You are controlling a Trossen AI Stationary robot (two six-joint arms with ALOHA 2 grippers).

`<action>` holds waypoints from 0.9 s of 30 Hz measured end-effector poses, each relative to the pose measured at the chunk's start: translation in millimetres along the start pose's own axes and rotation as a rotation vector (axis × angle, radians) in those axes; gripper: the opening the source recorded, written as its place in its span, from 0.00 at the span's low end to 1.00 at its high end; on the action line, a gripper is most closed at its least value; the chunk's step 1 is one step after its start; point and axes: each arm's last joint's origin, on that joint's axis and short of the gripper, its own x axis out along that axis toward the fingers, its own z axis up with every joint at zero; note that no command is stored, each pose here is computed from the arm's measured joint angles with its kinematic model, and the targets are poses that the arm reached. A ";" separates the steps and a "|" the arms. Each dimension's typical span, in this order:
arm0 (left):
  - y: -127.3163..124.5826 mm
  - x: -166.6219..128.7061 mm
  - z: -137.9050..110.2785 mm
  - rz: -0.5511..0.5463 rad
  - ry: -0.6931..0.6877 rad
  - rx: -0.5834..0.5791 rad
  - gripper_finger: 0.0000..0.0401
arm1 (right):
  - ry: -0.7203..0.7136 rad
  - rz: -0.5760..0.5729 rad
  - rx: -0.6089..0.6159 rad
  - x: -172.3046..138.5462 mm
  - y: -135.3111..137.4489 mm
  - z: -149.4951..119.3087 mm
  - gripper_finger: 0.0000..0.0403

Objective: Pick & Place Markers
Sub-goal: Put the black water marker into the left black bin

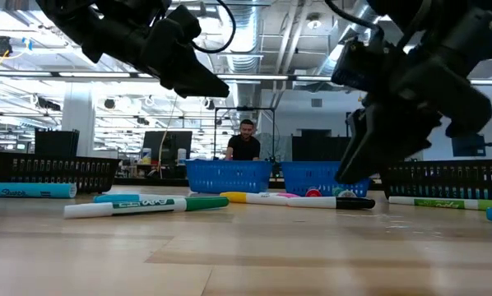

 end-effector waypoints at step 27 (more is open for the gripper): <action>0.1 0.0 0.9 0.001 -0.009 -0.007 0.34 | 0.012 0.016 -0.052 39.5 0.2 -1.2 0.10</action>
